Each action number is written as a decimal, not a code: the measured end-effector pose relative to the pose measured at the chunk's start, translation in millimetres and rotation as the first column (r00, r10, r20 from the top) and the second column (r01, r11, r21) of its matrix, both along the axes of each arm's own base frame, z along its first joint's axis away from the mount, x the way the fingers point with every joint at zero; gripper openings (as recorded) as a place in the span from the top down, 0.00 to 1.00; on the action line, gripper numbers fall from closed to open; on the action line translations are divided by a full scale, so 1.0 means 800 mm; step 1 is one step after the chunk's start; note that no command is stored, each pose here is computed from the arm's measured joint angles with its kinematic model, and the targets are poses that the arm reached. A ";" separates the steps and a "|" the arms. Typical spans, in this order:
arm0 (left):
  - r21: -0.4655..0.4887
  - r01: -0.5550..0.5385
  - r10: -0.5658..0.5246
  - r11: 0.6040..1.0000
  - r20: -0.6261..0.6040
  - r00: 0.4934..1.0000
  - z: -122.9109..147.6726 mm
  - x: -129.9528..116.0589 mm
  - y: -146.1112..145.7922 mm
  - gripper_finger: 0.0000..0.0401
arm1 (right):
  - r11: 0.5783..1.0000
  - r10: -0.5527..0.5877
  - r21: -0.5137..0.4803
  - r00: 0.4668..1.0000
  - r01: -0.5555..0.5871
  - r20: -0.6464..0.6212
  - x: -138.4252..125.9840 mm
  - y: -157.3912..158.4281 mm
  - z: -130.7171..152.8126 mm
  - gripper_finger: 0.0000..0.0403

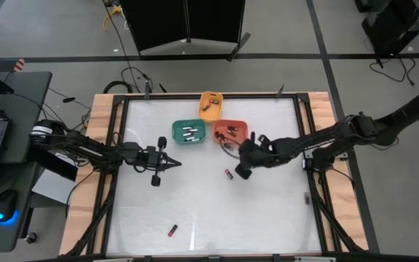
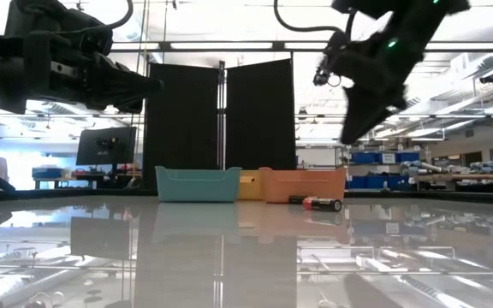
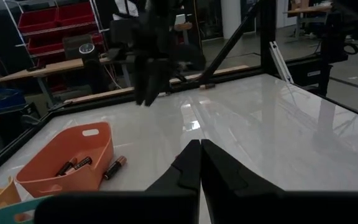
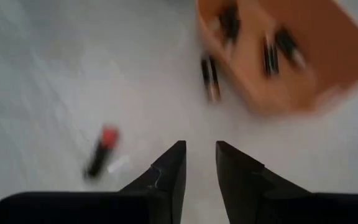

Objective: Sort batteries
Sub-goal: Put the brown battery into the orange bin

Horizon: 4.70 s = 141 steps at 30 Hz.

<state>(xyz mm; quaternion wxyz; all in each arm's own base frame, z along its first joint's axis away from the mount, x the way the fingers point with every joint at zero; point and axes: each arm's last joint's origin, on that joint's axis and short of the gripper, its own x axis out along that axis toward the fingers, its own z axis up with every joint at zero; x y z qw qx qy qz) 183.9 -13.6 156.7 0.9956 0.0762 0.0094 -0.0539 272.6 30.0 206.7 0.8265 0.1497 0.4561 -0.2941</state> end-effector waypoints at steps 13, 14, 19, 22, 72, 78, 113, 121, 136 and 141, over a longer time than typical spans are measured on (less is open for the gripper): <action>-0.004 0.000 0.000 1.000 -0.002 1.000 0.000 0.000 0.000 0.96 | 0.947 -0.048 0.284 0.939 0.151 -0.339 -0.056 0.076 0.007 0.77; -0.004 0.000 0.000 1.000 -0.002 1.000 0.000 0.000 0.000 0.96 | 0.941 -0.051 0.292 0.925 0.171 -0.378 -0.062 0.080 0.007 0.77; -0.002 0.000 0.000 1.000 -0.004 1.000 0.000 0.000 0.000 0.96 | 0.937 0.055 0.317 0.834 0.147 -0.550 -0.092 0.102 0.004 0.82; 0.014 0.000 0.000 1.000 -0.005 1.000 -0.001 0.000 0.000 0.96 | 0.920 0.161 0.379 0.782 0.103 -0.603 -0.109 0.115 -0.009 0.90; 0.045 0.000 0.000 0.999 -0.005 1.000 -0.001 0.000 0.000 0.96 | 0.893 0.270 0.441 0.673 0.093 -0.689 -0.151 0.121 -0.062 0.97; 0.044 0.000 0.000 0.999 -0.005 1.000 -0.001 0.000 0.000 0.96 | 0.827 -0.068 0.345 0.689 0.444 -0.722 -0.136 0.118 -0.050 0.87; 0.033 0.001 0.000 0.999 -0.025 1.000 -0.003 0.000 0.000 0.96 | 0.785 -0.218 0.399 0.815 0.473 -0.537 -0.127 0.111 -0.088 0.74; 0.032 0.001 0.000 0.999 -0.028 1.000 -0.004 0.000 0.000 0.96 | 0.820 -0.133 0.420 0.843 0.389 -0.521 -0.126 0.111 -0.088 0.83; 0.030 0.000 0.000 1.000 -0.011 1.000 -0.002 0.000 0.000 0.96 | 0.905 -0.039 0.390 0.945 0.171 -0.324 -0.057 0.068 -0.038 0.84; 0.030 0.000 0.000 1.000 -0.011 1.000 -0.002 0.000 0.000 0.96 | 0.948 0.022 0.316 0.979 0.044 -0.201 -0.019 0.019 -0.003 0.84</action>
